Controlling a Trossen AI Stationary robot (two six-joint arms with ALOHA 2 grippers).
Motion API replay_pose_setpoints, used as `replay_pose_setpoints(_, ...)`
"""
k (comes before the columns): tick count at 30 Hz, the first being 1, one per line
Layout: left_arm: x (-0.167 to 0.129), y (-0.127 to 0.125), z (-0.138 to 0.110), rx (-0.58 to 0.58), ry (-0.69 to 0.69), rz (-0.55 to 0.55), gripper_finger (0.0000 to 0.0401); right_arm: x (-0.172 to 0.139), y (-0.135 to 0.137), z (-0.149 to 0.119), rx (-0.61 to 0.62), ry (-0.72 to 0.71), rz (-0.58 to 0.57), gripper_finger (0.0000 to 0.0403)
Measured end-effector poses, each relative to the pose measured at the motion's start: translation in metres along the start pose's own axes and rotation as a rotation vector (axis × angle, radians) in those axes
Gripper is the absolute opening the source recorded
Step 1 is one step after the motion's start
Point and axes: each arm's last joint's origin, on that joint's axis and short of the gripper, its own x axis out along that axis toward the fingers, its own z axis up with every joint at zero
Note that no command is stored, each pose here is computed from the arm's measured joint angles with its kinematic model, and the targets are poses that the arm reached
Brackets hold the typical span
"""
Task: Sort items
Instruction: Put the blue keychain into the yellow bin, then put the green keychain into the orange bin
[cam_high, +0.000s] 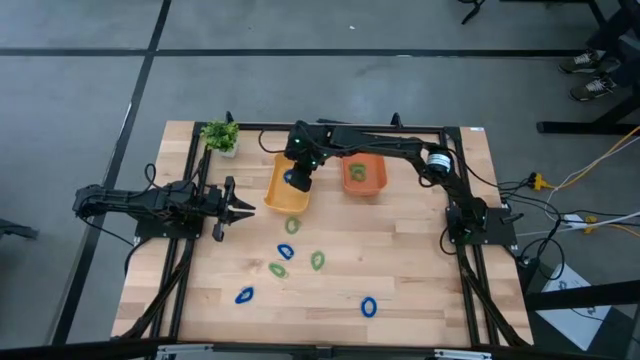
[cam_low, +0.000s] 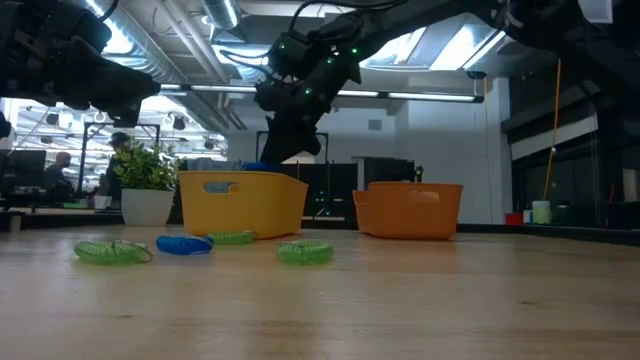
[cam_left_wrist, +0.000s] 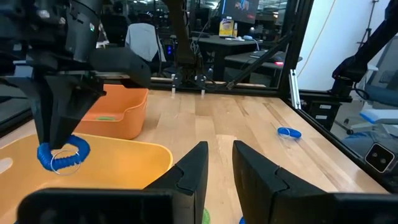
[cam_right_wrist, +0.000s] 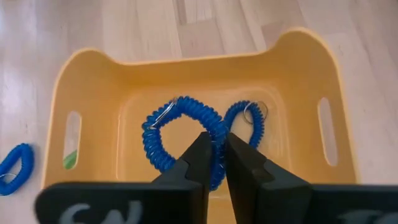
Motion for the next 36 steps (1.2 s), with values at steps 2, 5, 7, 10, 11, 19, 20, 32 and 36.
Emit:
replay_pose_setpoints(2, 0.000, 0.000, 0.000, 0.000, 0.000, 0.000, 0.0070, 0.000, 0.000, 0.000, 0.000, 0.003, 0.000, 0.0052)
replay_pose_setpoints(5, 0.000, 0.000, 0.000, 0.000, 0.000, 0.000, 0.0070, 0.000, 0.000, -0.001, 0.002, 0.012, 0.000, 0.0066)
replay_pose_setpoints(7, 0.000, 0.000, 0.000, 0.000, 0.000, 0.000, 0.0070, 0.000, 0.000, -0.001, 0.003, 0.014, 0.000, 0.0075)
replay_pose_setpoints(10, 0.000, 0.000, 0.000, 0.000, 0.000, 0.000, 0.0070, 0.000, 0.000, -0.002, 0.005, 0.022, 0.000, 0.0087)
replay_pose_setpoints(11, 0.000, 0.000, 0.000, 0.000, 0.000, 0.000, 0.0070, 0.000, 0.000, -0.002, 0.005, 0.022, 0.000, 0.0091)
replay_pose_setpoints(19, 0.000, 0.000, 0.000, 0.000, 0.000, 0.000, 0.0070, -0.007, 0.000, -0.002, 0.019, 0.032, 0.011, 0.0116)
replay_pose_setpoints(20, 0.000, 0.000, 0.000, 0.000, 0.000, 0.000, 0.0070, -0.013, 0.001, -0.001, 0.028, 0.031, 0.025, 0.0117)
replay_pose_setpoints(32, 0.000, 0.000, 0.000, 0.000, 0.000, 0.000, 0.0070, -0.051, 0.017, -0.017, 0.147, 0.244, -0.089, 0.0117)
replay_pose_setpoints(36, 0.000, 0.000, 0.000, 0.000, 0.000, 0.000, 0.0070, -0.066, 0.027, -0.019, 0.143, 0.277, -0.141, 0.0117)
